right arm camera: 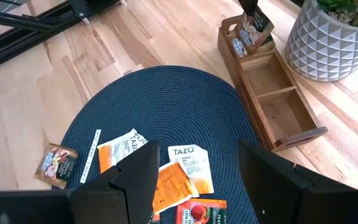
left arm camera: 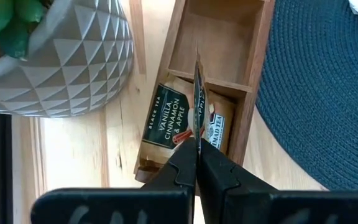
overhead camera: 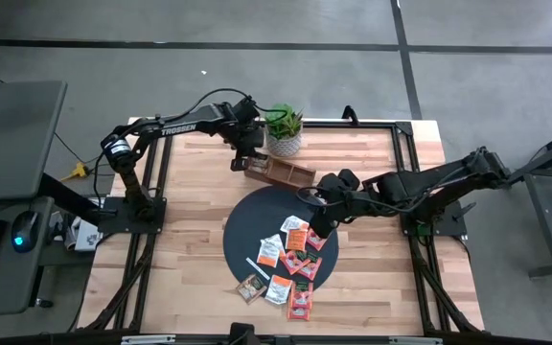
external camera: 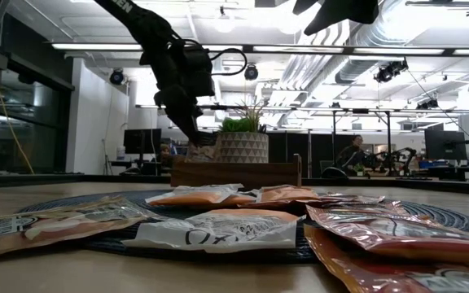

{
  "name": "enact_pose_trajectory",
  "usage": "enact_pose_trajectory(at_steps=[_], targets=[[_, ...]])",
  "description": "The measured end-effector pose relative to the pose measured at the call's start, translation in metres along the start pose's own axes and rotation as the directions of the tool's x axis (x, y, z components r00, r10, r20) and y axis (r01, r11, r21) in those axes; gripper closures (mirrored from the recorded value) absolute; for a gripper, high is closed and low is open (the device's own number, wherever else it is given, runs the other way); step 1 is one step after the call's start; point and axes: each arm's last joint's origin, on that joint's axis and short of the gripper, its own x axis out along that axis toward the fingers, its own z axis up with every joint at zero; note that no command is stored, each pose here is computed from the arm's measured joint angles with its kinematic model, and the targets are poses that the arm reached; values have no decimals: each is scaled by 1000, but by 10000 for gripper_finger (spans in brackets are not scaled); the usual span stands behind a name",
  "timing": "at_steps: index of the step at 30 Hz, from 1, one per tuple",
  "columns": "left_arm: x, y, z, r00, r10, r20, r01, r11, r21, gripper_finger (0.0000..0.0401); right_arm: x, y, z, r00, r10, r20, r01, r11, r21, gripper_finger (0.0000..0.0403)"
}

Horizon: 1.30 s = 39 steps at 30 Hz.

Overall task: Pick & Place Tea
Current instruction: Put the brown tea bag into the left section of the wooden organizer

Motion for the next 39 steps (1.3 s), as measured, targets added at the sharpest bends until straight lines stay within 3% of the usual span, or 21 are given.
enact_pose_trajectory(at_steps=[10, 18, 31, 39], targets=[[0, -4, -4, 998, -57, -22, 57, 998, -15, 401, 0, 0, 0, 1000, -6, 6, 6, 1000, 7, 192], [26, 0, -10, 992, -108, -68, 104, 992, -64, 401, 0, 0, 0, 1000, -6, 6, 6, 1000, 7, 192], [25, 3, -9, 994, -18, -110, 11, 998, -59, 399, 0, 0, 0, 1000, -6, 5, 6, 1000, 6, 192], [15, 3, -5, 995, -9, -95, 4, 999, -53, 346, 0, -1, 0, 1000, -8, 5, 8, 1000, 0, 192]])
